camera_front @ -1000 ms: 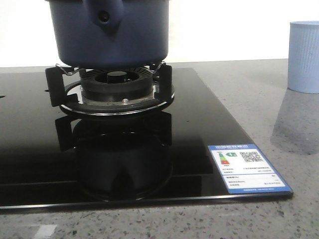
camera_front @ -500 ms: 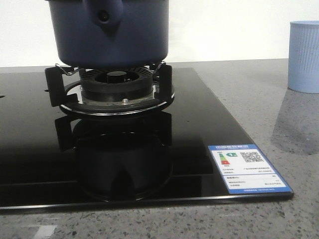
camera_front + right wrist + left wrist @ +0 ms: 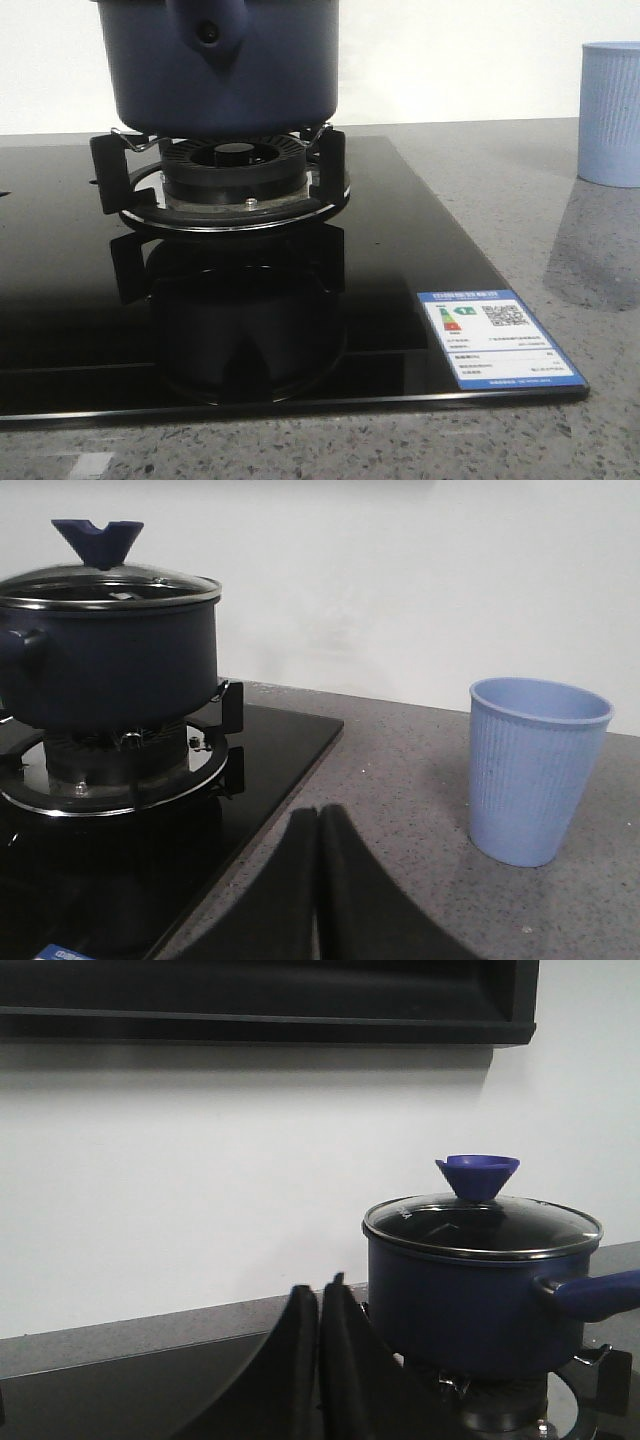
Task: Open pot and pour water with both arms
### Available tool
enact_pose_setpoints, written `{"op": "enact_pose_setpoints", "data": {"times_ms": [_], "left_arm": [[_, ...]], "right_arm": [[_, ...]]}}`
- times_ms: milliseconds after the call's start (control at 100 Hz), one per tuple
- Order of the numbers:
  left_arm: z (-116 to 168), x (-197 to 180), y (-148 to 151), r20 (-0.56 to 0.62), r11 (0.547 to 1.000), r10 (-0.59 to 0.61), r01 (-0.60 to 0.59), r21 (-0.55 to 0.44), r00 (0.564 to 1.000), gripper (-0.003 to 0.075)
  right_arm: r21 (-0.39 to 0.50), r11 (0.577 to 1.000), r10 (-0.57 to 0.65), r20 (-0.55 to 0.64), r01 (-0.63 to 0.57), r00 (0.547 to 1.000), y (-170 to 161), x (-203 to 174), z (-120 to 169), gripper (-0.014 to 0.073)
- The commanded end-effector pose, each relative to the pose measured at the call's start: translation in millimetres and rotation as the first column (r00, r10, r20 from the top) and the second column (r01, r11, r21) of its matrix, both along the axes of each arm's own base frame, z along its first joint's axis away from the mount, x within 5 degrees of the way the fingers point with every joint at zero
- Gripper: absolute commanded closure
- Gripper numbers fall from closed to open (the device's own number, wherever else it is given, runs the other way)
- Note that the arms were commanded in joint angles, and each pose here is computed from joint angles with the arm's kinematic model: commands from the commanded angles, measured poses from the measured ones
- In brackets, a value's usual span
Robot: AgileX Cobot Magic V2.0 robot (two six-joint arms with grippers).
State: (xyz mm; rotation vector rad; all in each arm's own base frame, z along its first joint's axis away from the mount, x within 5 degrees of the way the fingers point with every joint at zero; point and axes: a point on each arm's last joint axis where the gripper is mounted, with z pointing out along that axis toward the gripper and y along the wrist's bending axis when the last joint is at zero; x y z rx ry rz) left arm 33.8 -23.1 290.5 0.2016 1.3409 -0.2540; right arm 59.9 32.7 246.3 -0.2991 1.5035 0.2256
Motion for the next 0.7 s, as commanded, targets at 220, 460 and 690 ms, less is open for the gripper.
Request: {"op": "enact_pose_setpoints", "data": {"times_ms": [220, 460, 690], "left_arm": [[-13.5, 9.3, 16.4, -0.13, 0.97, 0.166, -0.186, -0.159, 0.977, 0.0741], [-50.1, 15.9, 22.0, -0.149, 0.96, 0.263, -0.274, -0.056, 0.953, 0.0741], [-80.5, 20.1, 23.1, -0.144, 0.957, 0.276, -0.286, -0.054, 0.95, 0.0741]], "right_arm": [[0.022, 1.0, -0.007, 0.019, 0.007, 1.0, -0.7, 0.1, 8.6, 0.0666], [0.022, 1.0, -0.007, 0.019, 0.007, 1.0, -0.7, 0.1, 8.6, 0.0666], [0.022, 1.0, -0.01, 0.019, 0.01, 1.0, -1.0, 0.2, 8.6, 0.0666]]}}
